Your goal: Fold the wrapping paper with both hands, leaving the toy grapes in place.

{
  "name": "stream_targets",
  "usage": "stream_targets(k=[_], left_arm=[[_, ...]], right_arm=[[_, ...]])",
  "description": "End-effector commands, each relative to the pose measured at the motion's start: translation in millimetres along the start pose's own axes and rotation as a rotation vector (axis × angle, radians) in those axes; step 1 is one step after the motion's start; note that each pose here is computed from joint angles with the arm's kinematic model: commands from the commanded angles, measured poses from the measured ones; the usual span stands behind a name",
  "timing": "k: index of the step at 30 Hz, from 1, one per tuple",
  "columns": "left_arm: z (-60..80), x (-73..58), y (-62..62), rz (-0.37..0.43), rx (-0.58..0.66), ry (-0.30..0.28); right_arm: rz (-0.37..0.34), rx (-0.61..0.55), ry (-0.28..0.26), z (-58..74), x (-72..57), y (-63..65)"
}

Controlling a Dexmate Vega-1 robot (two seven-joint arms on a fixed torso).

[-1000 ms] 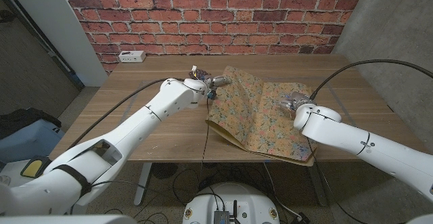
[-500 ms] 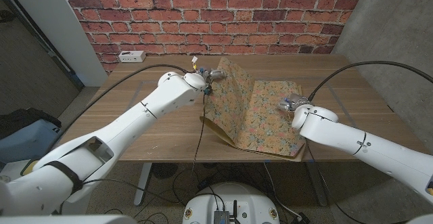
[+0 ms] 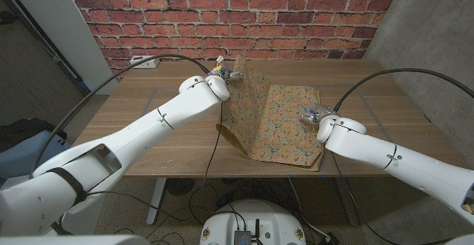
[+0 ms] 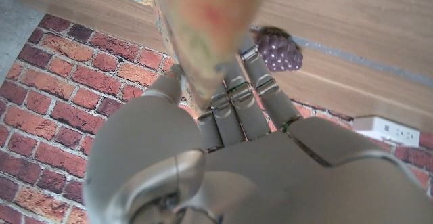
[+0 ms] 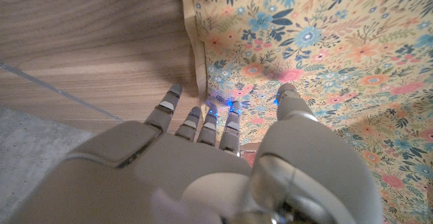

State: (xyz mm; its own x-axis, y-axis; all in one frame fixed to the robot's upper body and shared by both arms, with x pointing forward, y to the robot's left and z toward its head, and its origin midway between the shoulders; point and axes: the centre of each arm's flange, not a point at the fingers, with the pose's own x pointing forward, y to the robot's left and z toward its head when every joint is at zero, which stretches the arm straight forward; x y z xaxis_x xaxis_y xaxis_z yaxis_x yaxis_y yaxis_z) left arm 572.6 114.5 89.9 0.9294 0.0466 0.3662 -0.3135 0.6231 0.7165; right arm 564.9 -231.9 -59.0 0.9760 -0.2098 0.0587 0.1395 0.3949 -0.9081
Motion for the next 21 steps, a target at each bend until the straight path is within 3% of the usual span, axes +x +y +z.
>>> stream_targets(k=[1,9,21], left_arm=[[23.7,-15.2,10.2,0.11,0.181,-0.028],[45.2,-19.4,13.6,0.12,0.292,-0.045],[77.7,-17.3,10.4,0.039,0.397,-0.112]], right_arm=[[-0.004,0.0,-0.019,3.8,-1.0,0.3],[-0.004,-0.008,-0.035,5.3,-3.5,0.1],[-0.002,-0.017,-0.045,3.8,-7.3,-2.2]])
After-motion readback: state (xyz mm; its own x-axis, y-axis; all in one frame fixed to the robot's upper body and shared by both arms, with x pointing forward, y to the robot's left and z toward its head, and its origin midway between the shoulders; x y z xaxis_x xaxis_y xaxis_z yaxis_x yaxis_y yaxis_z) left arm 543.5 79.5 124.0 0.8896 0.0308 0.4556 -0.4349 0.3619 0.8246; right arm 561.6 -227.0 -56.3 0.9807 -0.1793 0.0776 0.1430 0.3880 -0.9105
